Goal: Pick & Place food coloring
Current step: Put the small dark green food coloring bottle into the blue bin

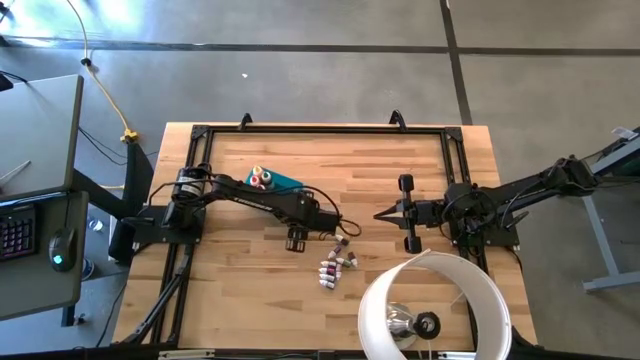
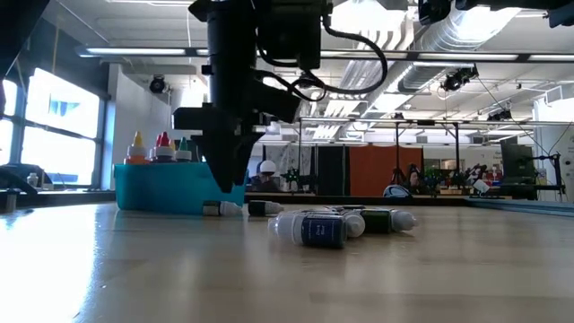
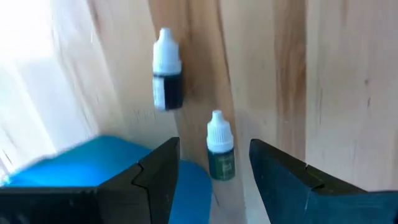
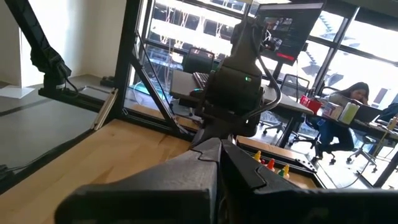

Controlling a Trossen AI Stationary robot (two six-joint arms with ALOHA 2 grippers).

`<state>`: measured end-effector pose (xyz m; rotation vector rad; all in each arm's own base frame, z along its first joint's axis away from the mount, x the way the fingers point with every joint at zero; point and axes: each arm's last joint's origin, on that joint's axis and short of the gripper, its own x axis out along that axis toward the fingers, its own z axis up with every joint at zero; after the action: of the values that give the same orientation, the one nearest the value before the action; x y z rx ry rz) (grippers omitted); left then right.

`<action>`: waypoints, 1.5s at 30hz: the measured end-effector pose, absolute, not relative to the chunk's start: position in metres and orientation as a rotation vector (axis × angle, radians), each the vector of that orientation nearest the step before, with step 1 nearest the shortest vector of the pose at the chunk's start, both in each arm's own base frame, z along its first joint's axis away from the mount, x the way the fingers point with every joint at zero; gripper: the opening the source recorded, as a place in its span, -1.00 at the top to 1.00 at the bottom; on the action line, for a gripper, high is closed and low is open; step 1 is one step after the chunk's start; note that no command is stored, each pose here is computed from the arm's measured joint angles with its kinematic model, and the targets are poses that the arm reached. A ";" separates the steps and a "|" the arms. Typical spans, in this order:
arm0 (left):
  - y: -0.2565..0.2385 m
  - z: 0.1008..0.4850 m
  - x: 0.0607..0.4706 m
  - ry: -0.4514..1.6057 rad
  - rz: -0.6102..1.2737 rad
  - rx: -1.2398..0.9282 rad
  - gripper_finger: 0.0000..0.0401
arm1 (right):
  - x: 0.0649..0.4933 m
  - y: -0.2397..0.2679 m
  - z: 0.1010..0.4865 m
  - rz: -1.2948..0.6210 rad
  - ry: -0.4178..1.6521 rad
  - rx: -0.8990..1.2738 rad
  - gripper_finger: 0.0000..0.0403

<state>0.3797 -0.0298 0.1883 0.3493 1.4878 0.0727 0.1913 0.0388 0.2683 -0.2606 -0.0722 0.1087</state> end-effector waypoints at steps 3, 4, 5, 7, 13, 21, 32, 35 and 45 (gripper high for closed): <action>-0.030 0.188 0.382 1.469 0.043 0.368 0.05 | 0.191 0.039 0.268 0.109 -0.072 -0.261 0.99; -0.030 0.186 0.383 1.471 0.038 0.366 0.05 | 0.191 0.039 0.268 0.109 -0.072 -0.261 0.99; -0.030 0.183 0.385 1.469 0.038 0.365 0.05 | 0.191 0.039 0.268 0.109 -0.072 -0.261 0.99; -0.028 0.176 0.383 1.513 0.035 0.365 0.05 | 0.191 0.039 0.268 0.109 -0.072 -0.261 0.99; -0.028 0.157 0.385 1.588 0.027 0.393 0.05 | 0.191 0.039 0.268 0.109 -0.073 -0.261 0.99; -0.028 0.154 0.384 1.605 0.026 0.395 0.05 | 0.191 0.039 0.269 0.109 -0.075 -0.261 0.99; -0.029 0.155 0.384 1.607 0.036 0.352 0.59 | 0.191 0.039 0.269 0.109 -0.077 -0.260 0.99; -0.028 0.160 0.389 1.586 0.071 0.328 0.75 | 0.191 0.039 0.269 0.108 -0.078 -0.260 0.99; -0.026 0.219 0.392 1.611 0.324 0.492 0.72 | 0.191 0.039 0.269 0.109 -0.074 -0.261 0.99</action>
<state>0.3924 -0.0256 0.2186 0.4923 1.6111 0.3237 0.1911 0.0388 0.2686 -0.2606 -0.0745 0.1088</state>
